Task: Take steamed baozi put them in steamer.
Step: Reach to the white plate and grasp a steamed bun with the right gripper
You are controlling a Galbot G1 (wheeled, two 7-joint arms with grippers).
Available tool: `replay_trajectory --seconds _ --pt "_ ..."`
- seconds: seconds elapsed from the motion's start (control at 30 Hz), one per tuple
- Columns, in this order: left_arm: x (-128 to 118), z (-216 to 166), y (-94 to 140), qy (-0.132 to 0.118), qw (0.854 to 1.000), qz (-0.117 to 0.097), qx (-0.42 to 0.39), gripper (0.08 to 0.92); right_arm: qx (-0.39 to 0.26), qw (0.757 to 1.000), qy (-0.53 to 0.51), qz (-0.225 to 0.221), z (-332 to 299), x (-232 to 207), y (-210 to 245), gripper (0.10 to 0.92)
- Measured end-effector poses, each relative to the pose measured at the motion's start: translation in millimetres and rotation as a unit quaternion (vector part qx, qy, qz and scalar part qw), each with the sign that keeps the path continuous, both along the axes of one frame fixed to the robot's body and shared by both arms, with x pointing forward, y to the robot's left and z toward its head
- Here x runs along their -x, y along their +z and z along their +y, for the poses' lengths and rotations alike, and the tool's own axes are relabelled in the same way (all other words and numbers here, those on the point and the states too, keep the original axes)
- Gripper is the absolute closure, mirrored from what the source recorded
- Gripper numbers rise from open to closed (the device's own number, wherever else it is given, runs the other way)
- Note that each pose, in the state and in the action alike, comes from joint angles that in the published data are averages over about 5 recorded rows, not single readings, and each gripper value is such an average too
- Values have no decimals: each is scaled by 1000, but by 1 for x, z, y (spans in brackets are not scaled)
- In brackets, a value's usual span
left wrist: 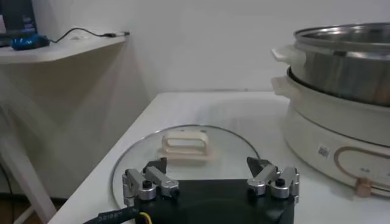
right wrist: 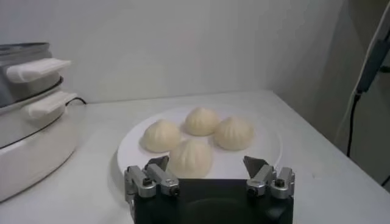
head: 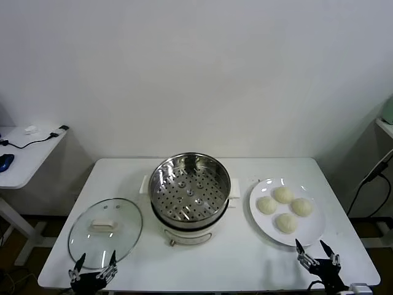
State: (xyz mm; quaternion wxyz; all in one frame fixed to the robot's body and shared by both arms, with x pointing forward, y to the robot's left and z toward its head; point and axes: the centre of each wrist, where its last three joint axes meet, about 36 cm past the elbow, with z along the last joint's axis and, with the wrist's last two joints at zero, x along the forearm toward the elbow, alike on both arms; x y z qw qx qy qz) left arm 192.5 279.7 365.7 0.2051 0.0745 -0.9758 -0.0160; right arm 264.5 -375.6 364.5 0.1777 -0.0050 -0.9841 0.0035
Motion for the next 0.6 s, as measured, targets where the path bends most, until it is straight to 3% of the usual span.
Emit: replay_trajectory --seconds 0.13,0.37,0.5,0.6 --pt "-1 0 2 -3 1000 -3 -1 177 28 999 18 -7 -9 -31 17 200" --pt "-4 -3 6 -9 1000 -12 4 177 118 986 118 -22 -37 -124 57 200" --pt "-5 -5 9 -13 1000 -17 7 177 181 959 217 -16 -51 -180 84 200" --pt "-5 -7 11 -14 1000 -19 9 177 225 926 303 -2 -59 -218 105 200"
